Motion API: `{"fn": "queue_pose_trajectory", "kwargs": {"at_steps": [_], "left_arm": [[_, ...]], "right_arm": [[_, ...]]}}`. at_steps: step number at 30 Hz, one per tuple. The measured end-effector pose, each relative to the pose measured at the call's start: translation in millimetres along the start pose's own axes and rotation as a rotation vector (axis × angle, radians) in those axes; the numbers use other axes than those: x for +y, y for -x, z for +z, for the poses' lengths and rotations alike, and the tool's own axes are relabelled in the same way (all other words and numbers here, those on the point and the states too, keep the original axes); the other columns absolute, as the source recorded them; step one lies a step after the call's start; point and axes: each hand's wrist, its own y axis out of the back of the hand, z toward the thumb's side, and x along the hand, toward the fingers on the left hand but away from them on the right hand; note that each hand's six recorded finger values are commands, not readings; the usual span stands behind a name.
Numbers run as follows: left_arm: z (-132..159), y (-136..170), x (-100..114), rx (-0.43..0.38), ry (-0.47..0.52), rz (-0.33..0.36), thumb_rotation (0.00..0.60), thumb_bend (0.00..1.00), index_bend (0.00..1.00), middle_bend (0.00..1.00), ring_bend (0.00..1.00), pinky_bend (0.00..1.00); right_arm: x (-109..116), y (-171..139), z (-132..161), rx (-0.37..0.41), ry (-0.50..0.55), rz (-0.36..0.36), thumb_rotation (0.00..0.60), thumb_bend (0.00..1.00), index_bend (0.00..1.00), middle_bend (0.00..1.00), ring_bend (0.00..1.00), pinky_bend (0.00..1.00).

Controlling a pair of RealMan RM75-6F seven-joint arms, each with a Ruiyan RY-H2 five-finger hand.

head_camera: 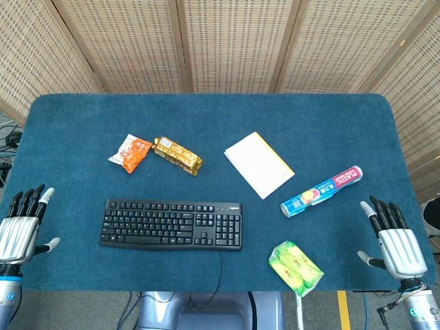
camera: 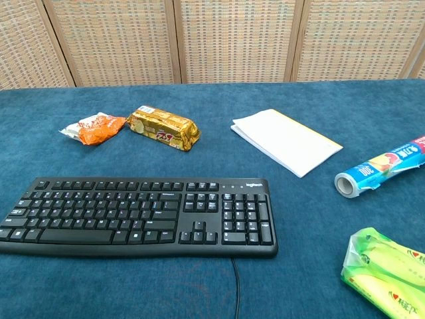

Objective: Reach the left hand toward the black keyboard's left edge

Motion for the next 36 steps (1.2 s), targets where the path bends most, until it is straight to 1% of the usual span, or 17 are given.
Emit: {"fn": "queue_pose_trajectory", "kwargs": {"at_steps": [36], "left_arm": [[1.0,0.2,0.7,-0.003,0.005,0.0,0.6,0.11,0.0,0.0,0.0,0.0]], "right_arm": [[-0.1,0.0,-0.6,-0.003,-0.001,0.009,0.6,0.05,0.0,0.0,0.0,0.0]]}}
